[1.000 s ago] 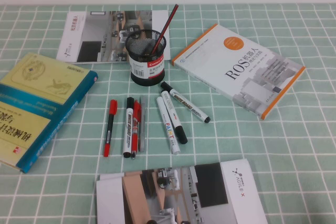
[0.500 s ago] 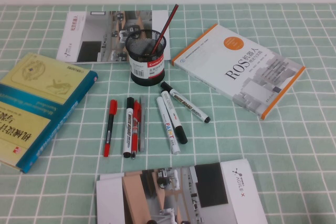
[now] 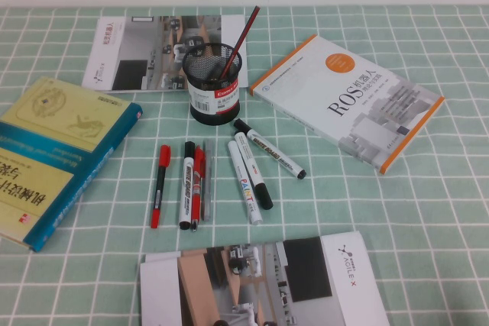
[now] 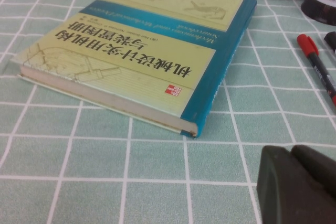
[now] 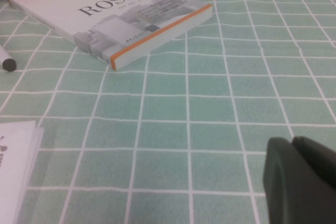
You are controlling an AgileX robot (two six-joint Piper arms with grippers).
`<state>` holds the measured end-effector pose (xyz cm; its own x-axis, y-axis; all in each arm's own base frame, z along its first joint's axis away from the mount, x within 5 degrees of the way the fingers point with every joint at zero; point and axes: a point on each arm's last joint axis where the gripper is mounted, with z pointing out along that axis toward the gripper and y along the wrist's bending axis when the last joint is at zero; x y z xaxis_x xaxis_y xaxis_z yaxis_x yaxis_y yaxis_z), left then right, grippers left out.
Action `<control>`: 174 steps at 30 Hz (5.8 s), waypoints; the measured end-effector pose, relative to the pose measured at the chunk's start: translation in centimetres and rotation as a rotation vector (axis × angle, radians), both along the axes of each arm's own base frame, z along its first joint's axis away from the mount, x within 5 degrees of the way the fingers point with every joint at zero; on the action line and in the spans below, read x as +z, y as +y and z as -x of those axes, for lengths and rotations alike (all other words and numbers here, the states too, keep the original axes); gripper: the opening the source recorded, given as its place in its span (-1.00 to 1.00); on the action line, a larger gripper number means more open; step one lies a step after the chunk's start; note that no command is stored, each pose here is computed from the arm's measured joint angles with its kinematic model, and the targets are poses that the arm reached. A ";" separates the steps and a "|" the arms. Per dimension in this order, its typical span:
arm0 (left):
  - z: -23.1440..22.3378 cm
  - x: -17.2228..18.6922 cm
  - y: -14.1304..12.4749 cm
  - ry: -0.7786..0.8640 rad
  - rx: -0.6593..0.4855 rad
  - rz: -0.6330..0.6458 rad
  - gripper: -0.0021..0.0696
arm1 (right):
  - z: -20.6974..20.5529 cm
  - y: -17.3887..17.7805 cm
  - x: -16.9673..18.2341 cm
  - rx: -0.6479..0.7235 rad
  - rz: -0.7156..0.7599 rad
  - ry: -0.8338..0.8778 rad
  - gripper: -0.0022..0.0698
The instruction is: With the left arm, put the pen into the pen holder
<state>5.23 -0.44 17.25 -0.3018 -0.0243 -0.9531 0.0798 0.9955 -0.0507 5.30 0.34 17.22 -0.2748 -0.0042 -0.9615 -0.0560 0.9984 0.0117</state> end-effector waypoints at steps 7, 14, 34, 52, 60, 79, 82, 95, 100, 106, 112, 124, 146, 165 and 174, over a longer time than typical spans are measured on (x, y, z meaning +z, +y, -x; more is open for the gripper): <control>0.0 0.1 0.0 -0.011 0.004 0.014 -0.94 | 0.0 0.0 0.0 0.000 0.000 0.000 -1.00; -0.2 0.5 -0.4 -0.054 0.007 0.188 -0.94 | 0.0 0.0 0.0 0.000 0.000 0.000 -1.00; -0.8 8.4 -1.2 -0.057 -0.013 0.465 -0.94 | 0.0 0.0 0.0 0.000 0.000 0.000 -1.00; -15.0 12.4 -4.5 0.663 -0.156 0.140 -0.94 | 0.0 0.0 0.0 0.000 0.000 0.000 -1.00; -20.8 10.1 -9.8 0.839 -0.260 0.028 -0.94 | 0.0 0.0 0.0 0.000 0.000 0.000 -1.00; -29.3 7.6 -15.5 0.952 -0.260 -0.117 -0.73 | 0.0 0.0 0.0 0.000 0.000 0.000 -1.00; -29.9 7.0 -15.9 0.972 -0.269 -0.131 -0.36 | 0.0 0.0 0.0 0.000 0.000 0.000 -1.00; -31.0 3.6 -15.8 1.061 -0.202 -0.188 0.06 | 0.0 0.0 0.0 0.000 0.000 0.000 -1.00; -31.4 1.9 -16.0 1.091 -0.193 -0.200 0.01 | 0.0 0.0 0.0 0.000 0.000 0.000 -1.00; -31.8 0.5 -16.0 1.096 -0.190 -0.217 -0.11 | 0.0 0.0 0.0 0.000 0.000 0.000 -1.00; -32.0 0.3 -16.0 1.094 -0.189 -0.233 -0.37 | 0.0 0.0 0.0 0.000 0.000 0.000 -1.00; -31.4 1.8 -17.0 1.051 -0.282 -0.261 -0.78 | 0.0 0.0 0.0 0.000 0.000 0.000 -1.00; -30.7 12.4 -16.7 -0.108 -0.281 0.071 -0.78 | 0.0 0.0 0.0 0.000 0.000 0.000 -1.00; -36.4 4.3 -18.3 -0.189 -0.344 0.151 -0.78 | 0.0 0.0 0.0 0.000 0.000 0.000 -1.00; -36.6 2.9 -18.6 -0.114 -0.375 0.086 -0.71 | 0.0 0.0 0.0 0.000 0.000 0.000 -1.00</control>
